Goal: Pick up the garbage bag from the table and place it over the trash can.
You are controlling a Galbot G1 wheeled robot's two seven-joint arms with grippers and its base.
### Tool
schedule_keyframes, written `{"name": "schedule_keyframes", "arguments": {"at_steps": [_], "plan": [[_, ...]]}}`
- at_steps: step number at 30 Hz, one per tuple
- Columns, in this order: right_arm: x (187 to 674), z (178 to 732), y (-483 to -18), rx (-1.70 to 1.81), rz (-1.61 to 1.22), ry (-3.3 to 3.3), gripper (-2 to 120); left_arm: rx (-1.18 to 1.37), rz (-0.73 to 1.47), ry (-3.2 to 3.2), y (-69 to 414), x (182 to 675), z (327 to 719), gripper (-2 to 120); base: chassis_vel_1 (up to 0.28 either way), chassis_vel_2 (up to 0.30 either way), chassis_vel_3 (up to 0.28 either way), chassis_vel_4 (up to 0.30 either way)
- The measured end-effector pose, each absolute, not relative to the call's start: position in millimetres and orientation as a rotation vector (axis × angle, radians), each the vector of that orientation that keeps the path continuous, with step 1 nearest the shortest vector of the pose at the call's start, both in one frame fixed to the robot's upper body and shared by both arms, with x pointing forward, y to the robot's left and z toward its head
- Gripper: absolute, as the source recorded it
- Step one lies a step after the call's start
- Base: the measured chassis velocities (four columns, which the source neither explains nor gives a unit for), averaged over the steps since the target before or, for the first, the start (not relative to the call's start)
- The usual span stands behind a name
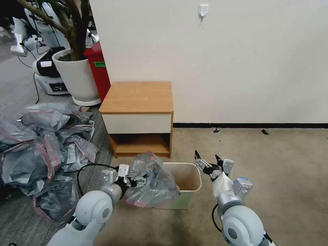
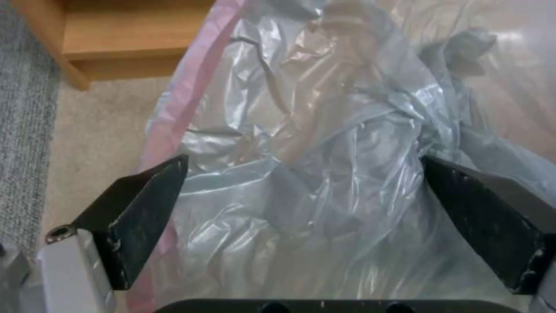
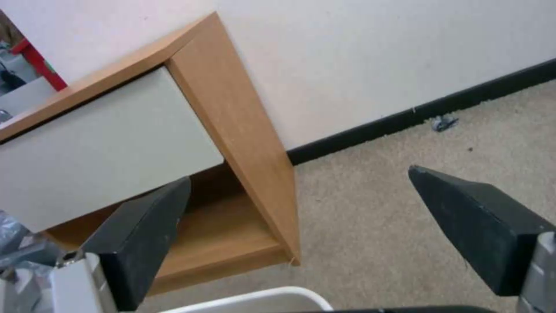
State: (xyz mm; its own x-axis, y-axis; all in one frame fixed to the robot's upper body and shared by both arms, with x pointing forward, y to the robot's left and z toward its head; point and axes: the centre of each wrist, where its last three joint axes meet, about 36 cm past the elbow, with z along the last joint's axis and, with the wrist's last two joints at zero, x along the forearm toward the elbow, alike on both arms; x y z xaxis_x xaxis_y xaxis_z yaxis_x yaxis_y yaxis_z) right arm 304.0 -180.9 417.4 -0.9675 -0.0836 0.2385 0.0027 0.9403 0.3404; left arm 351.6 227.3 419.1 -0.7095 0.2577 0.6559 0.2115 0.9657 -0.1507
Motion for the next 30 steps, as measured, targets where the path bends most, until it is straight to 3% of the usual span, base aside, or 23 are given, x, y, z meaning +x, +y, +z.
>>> {"name": "schedule_keyframes", "arguments": {"at_steps": [8, 22, 30], "plan": [[305, 415, -181, 0.053, -0.503, -2.842, 96, -0.329, 0.097, -2.355, 220, 356, 420, 94, 0.000, 0.000, 0.000, 0.000], [310, 409, -182, 0.035, -0.502, -2.837, 93, -0.319, 0.153, -2.270, 203, 365, 418, 48, 0.000, 0.000, 0.000, 0.000], [312, 406, -182, 0.027, -0.500, -2.836, 93, -0.306, 0.164, -2.244, 198, 370, 415, 57, 0.000, 0.000, 0.000, 0.000]]}}
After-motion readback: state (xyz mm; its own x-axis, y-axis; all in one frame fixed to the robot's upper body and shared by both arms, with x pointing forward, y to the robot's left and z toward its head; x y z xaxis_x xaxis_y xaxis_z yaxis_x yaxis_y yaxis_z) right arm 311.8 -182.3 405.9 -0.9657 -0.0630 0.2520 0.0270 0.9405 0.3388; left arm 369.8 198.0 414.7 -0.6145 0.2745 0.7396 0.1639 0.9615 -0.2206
